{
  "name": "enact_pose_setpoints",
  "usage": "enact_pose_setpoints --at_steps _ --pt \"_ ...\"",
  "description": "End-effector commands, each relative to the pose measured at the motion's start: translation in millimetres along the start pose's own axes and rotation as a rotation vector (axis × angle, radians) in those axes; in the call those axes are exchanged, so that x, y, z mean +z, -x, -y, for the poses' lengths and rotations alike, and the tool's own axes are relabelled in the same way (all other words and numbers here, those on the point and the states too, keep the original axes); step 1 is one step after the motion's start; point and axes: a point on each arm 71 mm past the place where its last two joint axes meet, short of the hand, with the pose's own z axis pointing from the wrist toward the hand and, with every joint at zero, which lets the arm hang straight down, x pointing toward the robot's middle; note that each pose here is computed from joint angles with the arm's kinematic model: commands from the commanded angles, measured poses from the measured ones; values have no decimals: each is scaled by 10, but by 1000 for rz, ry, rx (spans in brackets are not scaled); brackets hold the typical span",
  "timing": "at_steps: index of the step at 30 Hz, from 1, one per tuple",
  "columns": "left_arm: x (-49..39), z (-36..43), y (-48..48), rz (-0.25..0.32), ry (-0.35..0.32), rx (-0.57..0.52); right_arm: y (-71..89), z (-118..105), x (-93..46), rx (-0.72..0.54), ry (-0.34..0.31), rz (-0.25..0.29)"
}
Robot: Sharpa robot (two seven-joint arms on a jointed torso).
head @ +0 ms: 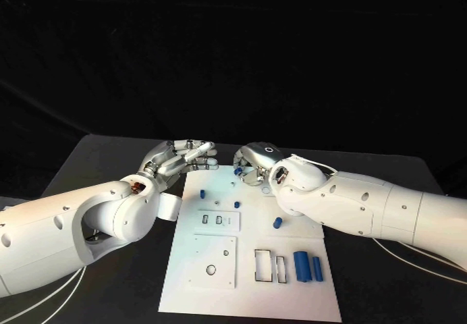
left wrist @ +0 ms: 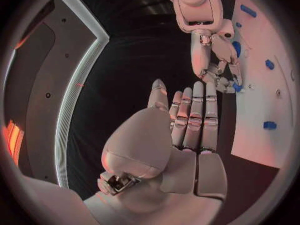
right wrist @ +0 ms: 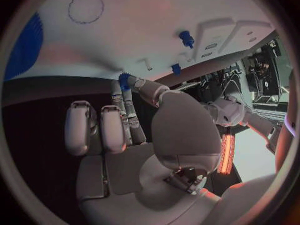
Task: Assemble the parts on the task board
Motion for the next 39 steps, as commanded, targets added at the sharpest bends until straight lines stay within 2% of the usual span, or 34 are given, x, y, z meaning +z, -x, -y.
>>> enact_pose_setpoints --at_steps 1,17,26,31,39 --pt "9 27 -26 -10 -10 -5 -27 15 6 -21 -1 -21" --pt "26 63 -36 -15 -16 -4 -56 53 57 -19 -10 -41" --pt "28 70 -25 -12 -17 -2 -46 87 27 -8 -13 -39" --pt "27 71 -17 -11 -17 -1 -1 149 -85 4 -17 -24" --pt "15 76 20 -4 -18 2 230 422 -438 52 -72 -23"
